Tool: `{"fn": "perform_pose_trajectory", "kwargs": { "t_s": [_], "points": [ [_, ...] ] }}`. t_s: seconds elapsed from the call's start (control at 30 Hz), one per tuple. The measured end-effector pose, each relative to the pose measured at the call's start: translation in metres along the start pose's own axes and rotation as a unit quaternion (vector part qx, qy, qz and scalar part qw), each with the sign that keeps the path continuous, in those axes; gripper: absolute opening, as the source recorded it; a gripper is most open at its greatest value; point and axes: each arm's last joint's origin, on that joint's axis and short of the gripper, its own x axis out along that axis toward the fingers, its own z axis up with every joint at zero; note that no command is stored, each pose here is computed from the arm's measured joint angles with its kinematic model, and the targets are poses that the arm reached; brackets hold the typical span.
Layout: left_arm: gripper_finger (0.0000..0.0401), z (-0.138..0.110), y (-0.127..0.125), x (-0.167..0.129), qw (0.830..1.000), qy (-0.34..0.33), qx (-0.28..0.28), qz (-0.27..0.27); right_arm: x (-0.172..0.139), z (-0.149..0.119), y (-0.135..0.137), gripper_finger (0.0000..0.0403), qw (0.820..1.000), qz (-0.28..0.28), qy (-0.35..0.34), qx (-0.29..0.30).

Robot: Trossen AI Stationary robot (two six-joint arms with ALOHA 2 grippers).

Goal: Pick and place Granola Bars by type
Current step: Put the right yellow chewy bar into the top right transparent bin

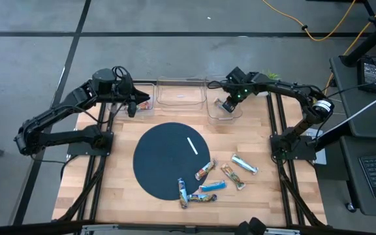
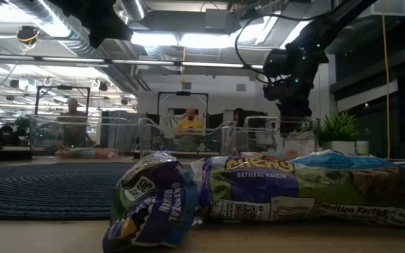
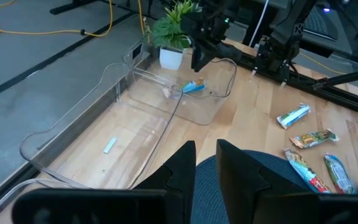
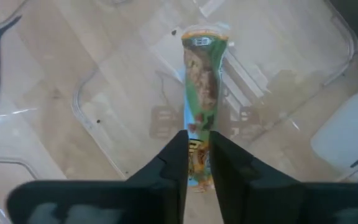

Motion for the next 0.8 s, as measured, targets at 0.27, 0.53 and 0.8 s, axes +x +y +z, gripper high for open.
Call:
{"fn": "perform_pose_trajectory", "kwargs": {
  "t_s": [0.27,0.53,0.8],
  "points": [
    [0.006,0.0,0.0,0.0,1.0,0.001,0.0,-0.003,-0.034,0.023,0.024,0.0089,0.996,0.005,-0.052,-0.065],
    [0.006,0.0,0.0,0.0,1.0,0.002,0.005,-0.003,-0.097,0.017,0.077,0.0074,0.983,-0.033,-0.126,-0.131],
    [0.0061,0.0,0.0,0.0,1.0,0.002,0.009,-0.004,-0.157,-0.03,0.11,0.007,0.978,-0.019,-0.173,-0.119]
  ]
}}
